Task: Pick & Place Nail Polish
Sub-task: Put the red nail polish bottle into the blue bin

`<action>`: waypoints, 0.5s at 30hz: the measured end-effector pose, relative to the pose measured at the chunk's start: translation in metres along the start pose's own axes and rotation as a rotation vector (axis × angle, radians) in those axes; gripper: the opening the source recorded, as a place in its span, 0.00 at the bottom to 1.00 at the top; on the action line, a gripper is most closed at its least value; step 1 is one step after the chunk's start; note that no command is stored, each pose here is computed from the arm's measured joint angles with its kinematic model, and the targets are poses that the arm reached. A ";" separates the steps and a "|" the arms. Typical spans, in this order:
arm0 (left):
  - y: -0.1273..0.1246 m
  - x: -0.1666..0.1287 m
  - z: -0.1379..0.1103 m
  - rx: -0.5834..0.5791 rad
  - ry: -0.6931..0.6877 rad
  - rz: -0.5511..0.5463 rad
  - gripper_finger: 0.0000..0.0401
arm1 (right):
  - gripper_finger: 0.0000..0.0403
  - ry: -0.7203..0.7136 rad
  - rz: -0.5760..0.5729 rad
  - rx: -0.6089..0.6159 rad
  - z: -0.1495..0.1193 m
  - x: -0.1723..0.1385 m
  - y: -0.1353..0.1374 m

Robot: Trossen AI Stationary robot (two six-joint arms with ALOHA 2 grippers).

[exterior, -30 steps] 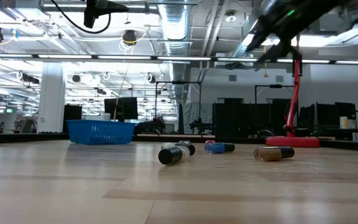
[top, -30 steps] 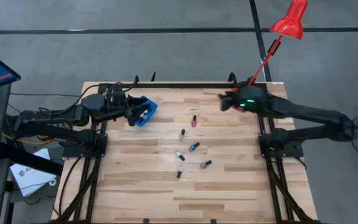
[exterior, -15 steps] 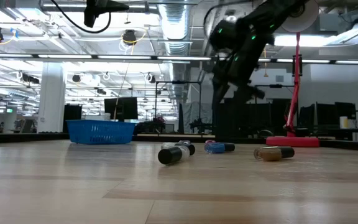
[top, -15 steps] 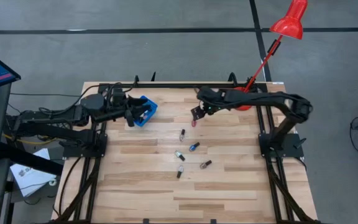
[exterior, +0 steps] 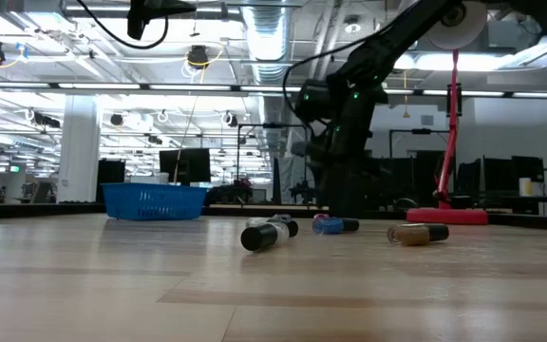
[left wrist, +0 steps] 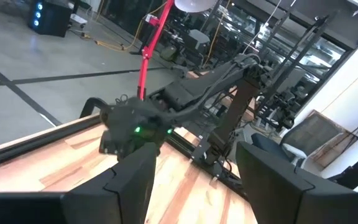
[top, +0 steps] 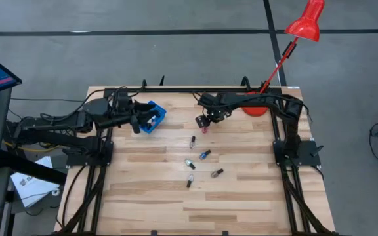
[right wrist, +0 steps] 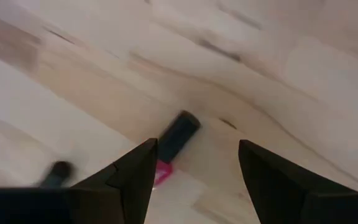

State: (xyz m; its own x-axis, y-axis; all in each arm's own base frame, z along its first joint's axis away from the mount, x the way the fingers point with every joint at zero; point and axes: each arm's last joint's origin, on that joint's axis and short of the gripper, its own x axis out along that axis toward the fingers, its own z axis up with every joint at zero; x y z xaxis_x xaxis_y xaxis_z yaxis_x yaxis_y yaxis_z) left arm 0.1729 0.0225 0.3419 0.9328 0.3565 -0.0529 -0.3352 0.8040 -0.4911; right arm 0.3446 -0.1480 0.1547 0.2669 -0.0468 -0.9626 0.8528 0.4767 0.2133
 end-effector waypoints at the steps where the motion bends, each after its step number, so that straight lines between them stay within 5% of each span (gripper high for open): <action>1: 0.000 0.000 0.000 0.001 0.000 0.000 0.54 | 0.54 0.015 -0.003 0.003 0.000 0.003 -0.001; 15: 0.000 0.000 0.000 0.020 -0.001 0.001 0.54 | 0.49 0.039 -0.006 0.065 0.006 0.016 0.002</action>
State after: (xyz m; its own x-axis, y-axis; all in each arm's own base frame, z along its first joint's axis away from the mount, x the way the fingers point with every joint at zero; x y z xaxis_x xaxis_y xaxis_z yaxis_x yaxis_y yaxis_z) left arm 0.1729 0.0226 0.3419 0.9324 0.3575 -0.0529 -0.3387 0.8133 -0.4732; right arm 0.3532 -0.1529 0.1408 0.2449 -0.0148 -0.9694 0.8820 0.4186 0.2164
